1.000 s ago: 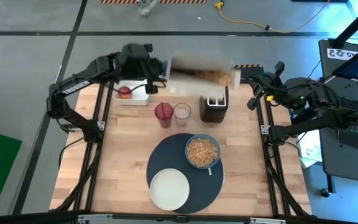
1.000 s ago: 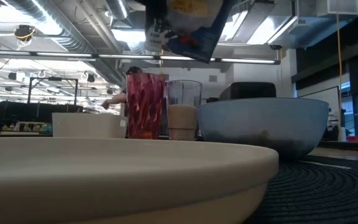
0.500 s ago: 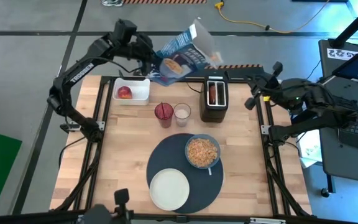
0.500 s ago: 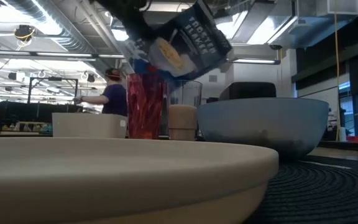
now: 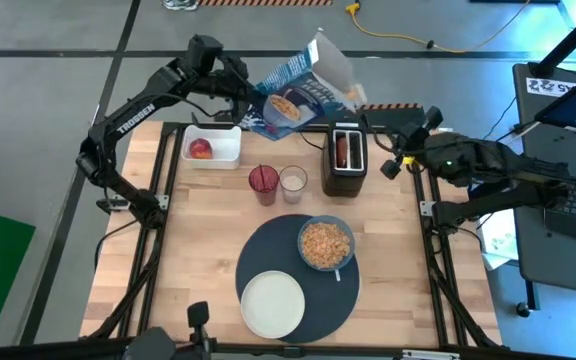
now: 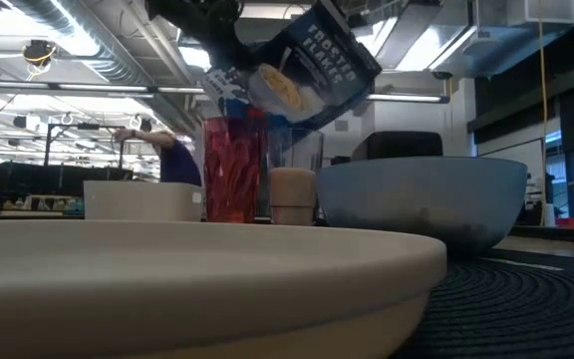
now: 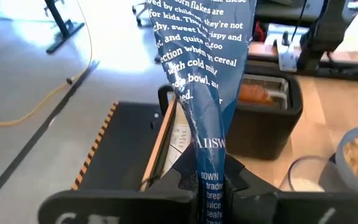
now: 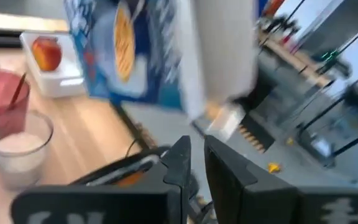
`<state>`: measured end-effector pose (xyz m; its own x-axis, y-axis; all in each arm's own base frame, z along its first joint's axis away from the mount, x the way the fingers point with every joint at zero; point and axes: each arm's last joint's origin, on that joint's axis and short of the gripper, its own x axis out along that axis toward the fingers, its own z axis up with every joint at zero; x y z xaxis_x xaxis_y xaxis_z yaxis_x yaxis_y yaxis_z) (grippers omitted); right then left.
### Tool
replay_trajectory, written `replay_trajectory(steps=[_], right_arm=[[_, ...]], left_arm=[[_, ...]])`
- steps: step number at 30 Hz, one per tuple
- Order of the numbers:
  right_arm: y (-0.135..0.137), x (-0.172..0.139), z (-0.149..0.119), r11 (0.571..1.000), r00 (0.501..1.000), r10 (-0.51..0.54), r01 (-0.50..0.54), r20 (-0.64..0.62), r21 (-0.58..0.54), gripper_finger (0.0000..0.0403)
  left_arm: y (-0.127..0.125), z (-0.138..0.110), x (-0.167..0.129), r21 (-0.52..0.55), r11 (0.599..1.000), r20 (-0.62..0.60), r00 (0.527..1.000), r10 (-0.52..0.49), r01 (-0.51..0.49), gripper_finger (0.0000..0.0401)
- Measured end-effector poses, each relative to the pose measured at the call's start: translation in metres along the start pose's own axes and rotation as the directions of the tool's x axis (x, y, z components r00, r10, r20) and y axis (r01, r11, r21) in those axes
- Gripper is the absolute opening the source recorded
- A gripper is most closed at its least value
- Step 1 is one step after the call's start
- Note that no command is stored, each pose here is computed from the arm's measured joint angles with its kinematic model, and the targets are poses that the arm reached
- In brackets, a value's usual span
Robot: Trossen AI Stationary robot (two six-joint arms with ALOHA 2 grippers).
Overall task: Arrange a breakfast setting
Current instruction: Pour the cereal from the cereal box into the blue bowl
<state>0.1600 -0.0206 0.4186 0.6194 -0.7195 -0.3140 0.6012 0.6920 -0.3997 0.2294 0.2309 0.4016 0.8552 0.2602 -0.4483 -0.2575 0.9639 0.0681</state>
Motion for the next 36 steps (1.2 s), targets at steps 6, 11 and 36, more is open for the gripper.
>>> replay_trajectory(steps=[6, 11, 36], right_arm=[[-0.002, 0.029, -0.035, 0.986, 0.996, 0.024, -0.037, 0.082, 0.162, 0.005], [-0.013, 0.065, -0.053, 0.957, 0.95, -0.001, -0.089, 0.313, 0.275, 0.005], [-0.035, 0.142, 0.026, 0.971, 0.896, 0.073, -0.164, 0.438, 0.174, 0.005]], left_arm=[[-0.001, 0.018, -0.023, -0.016, 0.998, 0.151, 0.987, -0.056, 0.059, 0.0003], [-0.006, 0.029, -0.041, -0.012, 0.992, 0.252, 0.96, -0.12, 0.127, 0.0003], [-0.015, 0.034, -0.048, -0.01, 0.994, 0.267, 0.958, -0.101, 0.108, 0.0019]])
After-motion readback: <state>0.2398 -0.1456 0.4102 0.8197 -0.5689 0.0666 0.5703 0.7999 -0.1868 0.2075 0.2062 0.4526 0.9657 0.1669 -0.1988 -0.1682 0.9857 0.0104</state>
